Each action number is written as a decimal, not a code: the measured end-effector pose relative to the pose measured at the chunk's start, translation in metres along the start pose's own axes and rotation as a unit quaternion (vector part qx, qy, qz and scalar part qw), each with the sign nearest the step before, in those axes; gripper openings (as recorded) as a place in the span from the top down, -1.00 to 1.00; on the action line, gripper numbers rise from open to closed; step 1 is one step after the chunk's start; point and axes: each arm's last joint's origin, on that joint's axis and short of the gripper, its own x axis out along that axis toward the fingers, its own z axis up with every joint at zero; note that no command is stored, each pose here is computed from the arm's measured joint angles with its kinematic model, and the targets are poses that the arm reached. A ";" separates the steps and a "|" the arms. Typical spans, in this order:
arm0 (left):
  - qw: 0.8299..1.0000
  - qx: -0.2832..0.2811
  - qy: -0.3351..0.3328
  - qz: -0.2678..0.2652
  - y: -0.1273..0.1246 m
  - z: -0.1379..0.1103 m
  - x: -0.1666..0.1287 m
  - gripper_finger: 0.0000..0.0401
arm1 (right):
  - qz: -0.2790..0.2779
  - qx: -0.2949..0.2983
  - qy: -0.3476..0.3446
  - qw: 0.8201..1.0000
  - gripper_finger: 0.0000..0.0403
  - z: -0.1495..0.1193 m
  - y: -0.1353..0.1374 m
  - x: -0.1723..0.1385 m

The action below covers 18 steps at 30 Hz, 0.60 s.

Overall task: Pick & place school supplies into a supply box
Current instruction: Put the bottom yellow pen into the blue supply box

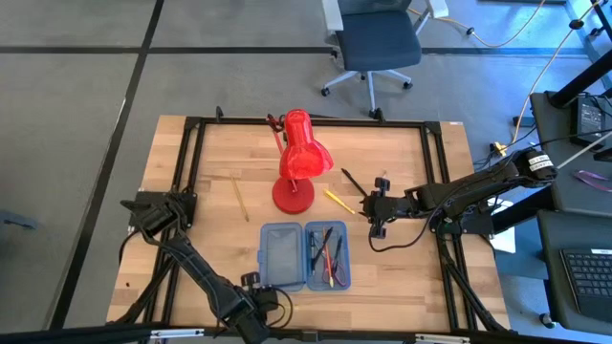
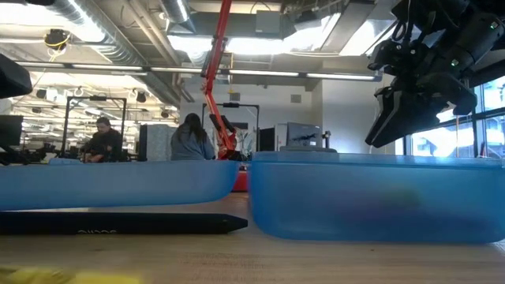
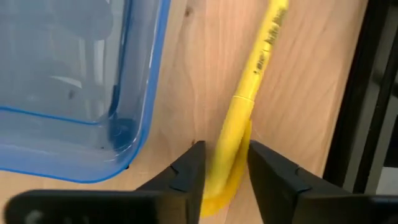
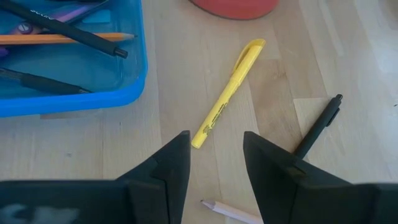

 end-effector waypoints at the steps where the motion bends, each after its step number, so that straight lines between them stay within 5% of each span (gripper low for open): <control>1: 1.000 0.000 0.000 0.000 0.000 0.000 0.000 0.52 | 0.000 0.000 0.000 1.000 0.24 0.000 0.000 0.000; 8: 1.000 -0.004 0.012 -0.010 -0.005 0.003 -0.005 0.80 | 0.000 -0.009 0.000 1.000 0.24 0.000 0.000 0.000; 18: 0.998 0.000 -0.002 -0.057 -0.030 0.027 -0.045 0.78 | 0.000 -0.012 0.000 1.000 0.24 0.000 0.000 0.000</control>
